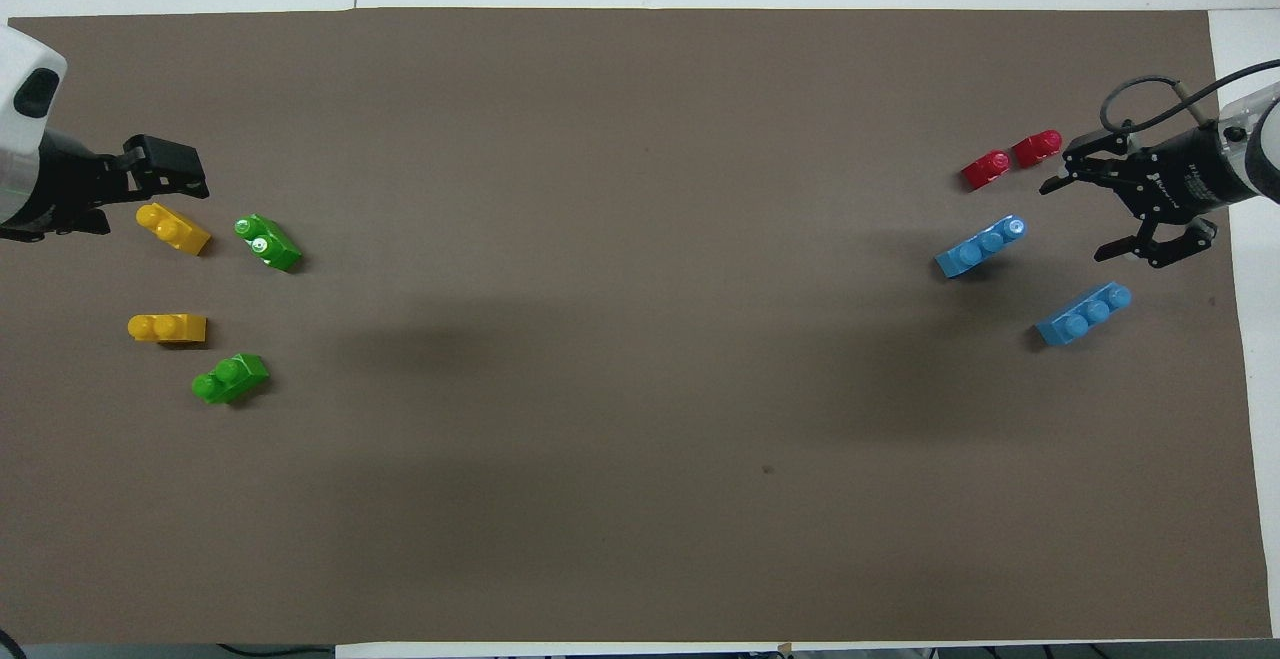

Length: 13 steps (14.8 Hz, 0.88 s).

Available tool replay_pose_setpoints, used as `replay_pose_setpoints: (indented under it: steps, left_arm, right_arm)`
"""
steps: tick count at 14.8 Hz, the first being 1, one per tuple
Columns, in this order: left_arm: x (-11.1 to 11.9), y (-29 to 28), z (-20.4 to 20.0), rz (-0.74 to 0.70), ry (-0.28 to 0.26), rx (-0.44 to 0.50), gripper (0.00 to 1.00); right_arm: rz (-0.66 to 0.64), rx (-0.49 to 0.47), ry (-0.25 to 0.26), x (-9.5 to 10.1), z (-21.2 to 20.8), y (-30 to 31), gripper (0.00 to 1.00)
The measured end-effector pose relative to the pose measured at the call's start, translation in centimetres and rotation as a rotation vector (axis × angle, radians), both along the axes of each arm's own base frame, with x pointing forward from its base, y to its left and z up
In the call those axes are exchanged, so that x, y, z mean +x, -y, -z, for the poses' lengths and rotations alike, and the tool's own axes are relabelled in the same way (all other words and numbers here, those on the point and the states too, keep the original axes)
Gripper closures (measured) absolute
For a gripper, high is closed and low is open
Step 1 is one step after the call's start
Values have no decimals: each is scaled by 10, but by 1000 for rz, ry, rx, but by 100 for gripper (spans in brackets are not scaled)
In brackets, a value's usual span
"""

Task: Remove green block with left arm and hold with right

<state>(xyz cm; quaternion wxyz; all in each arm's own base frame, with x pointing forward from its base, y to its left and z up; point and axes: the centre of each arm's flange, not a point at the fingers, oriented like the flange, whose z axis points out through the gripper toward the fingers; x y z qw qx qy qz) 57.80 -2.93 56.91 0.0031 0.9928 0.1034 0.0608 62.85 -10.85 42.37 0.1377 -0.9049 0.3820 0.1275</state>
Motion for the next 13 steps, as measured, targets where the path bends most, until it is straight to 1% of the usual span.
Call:
replay_pose_setpoints:
  steps: [2, 5, 7, 10, 13]
  left_arm:
    - [-13, 0, -18, 85, 0, 15, 0]
    - [-28, 0, -36, 121, -9, 24, 0]
    - [-37, 0, -42, 129, -26, 27, 0]
    - [-44, 3, -46, 162, -45, 31, 0]
    - [-47, 7, -42, 178, -73, 31, 0]
  right_arm:
    - [-76, -31, 47, -3, -23, -11, 1]
    - [-196, -74, 108, -8, -52, -20, 0]
    - [-275, -115, 128, -15, -76, -33, 0]
    - [-402, -202, 161, -30, -120, -73, 0]
    - [-529, -238, 198, -47, -153, -103, 0]
